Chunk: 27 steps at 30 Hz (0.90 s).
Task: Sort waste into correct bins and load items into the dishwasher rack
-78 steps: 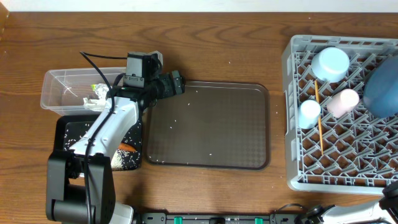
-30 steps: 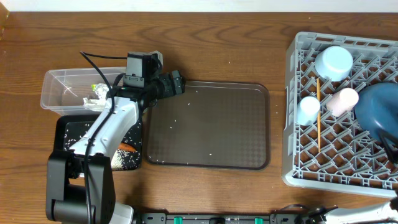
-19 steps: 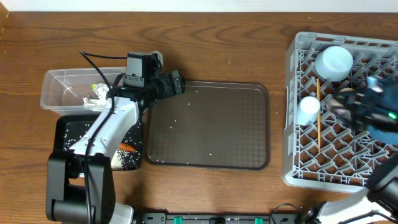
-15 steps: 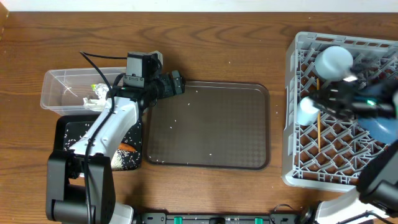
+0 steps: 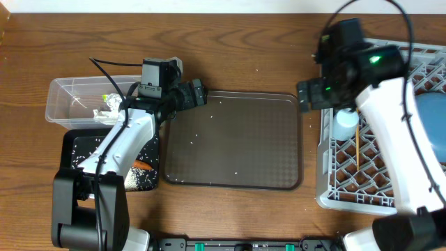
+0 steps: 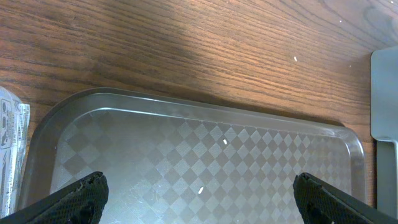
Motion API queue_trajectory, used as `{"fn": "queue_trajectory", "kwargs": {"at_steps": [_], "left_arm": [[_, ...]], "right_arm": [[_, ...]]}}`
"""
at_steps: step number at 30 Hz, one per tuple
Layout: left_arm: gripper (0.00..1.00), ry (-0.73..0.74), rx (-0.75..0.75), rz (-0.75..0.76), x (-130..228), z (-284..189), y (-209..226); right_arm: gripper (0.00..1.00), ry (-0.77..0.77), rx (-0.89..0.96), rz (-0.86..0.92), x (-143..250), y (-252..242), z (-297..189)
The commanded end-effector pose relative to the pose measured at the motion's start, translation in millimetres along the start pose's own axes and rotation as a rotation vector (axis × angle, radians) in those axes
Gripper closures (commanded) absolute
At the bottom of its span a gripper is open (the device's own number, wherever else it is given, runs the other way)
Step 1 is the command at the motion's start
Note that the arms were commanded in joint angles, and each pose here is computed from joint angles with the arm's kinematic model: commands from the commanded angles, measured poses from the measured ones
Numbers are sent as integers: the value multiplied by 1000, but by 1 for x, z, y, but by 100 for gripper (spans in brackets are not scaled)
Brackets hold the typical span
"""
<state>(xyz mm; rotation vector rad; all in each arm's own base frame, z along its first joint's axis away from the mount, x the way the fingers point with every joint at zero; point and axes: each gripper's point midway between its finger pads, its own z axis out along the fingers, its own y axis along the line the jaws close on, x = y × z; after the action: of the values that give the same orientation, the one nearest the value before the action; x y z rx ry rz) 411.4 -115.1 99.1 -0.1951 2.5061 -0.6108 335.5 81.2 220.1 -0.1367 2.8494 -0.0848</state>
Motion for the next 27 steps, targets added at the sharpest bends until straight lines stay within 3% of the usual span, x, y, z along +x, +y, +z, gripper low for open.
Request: {"fn": "queue_trajectory", "kwargs": {"at_steps": [1, 12, 27], "left_arm": [[2, -1, -9, -1, 1, 0, 1], [2, -1, -8, -1, 1, 0, 1], [2, -1, -9, -1, 1, 0, 1]], "right_arm": [[1, -103, 201, 51, -7, -6, -17], [1, -129, 137, -133, 7, 60, -24], [1, -131, 132, -146, 9, 64, -25]]}}
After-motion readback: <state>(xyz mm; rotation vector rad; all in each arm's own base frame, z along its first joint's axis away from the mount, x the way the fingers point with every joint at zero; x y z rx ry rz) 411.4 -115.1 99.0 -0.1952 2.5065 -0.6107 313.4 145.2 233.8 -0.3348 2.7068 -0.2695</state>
